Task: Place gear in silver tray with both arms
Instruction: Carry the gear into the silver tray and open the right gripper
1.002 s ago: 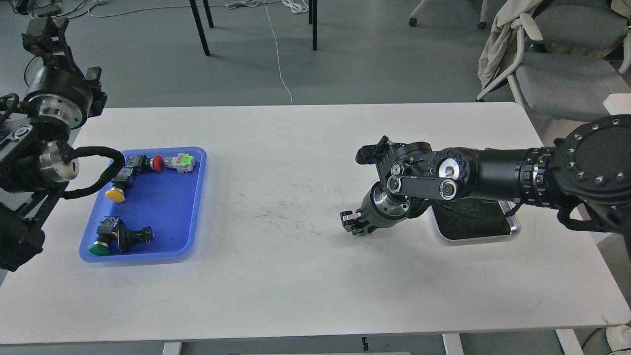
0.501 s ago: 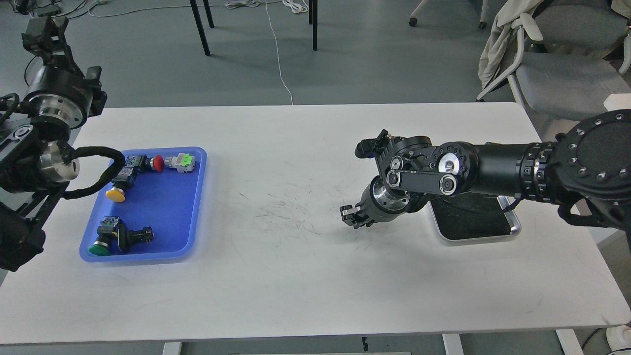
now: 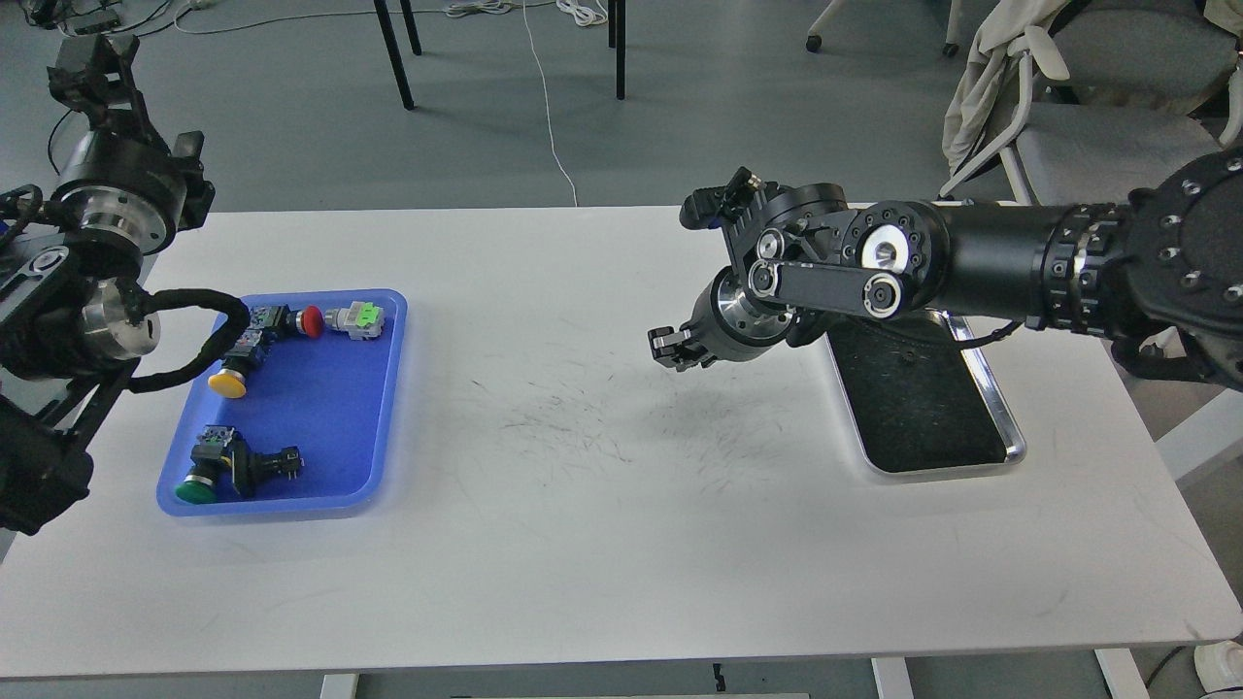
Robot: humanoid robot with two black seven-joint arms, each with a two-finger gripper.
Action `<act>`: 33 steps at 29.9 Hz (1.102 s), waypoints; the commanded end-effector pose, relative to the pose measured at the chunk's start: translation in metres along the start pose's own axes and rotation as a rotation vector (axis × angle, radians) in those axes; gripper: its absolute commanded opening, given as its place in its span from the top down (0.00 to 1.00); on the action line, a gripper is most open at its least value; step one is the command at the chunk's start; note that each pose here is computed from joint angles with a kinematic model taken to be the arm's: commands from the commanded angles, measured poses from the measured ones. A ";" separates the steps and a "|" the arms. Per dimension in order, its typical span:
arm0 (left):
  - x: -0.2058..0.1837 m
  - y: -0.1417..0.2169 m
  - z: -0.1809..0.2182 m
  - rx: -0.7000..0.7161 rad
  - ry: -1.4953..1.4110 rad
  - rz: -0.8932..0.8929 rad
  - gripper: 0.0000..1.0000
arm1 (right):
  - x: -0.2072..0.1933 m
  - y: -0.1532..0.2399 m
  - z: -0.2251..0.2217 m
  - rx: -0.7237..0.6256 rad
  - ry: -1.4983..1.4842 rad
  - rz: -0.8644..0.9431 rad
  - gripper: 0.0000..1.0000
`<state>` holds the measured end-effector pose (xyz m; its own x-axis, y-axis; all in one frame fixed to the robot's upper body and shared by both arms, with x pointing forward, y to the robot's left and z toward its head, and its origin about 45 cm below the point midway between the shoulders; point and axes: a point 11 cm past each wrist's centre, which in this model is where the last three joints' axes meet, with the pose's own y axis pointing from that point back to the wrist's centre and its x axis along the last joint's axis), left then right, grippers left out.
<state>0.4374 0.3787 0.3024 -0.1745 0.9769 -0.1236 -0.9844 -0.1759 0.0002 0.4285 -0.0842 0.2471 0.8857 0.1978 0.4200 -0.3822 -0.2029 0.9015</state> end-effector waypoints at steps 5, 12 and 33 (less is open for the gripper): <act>-0.002 0.000 0.000 0.000 0.004 -0.003 0.02 | 0.029 0.047 0.064 -0.060 -0.050 0.095 0.98; -0.007 -0.001 -0.001 0.002 0.011 -0.010 0.02 | 0.002 0.083 0.200 -0.122 -0.260 0.143 0.98; -0.004 -0.002 0.002 -0.002 -0.002 0.011 0.02 | -0.117 -0.004 0.247 -0.154 -0.326 0.074 0.98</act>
<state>0.4401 0.3746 0.3050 -0.1843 0.9753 -0.1220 -0.9826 -0.1857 -0.0002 0.3962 -0.3538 0.1791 0.8694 -0.1466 0.4718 -0.4814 -0.0365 0.8757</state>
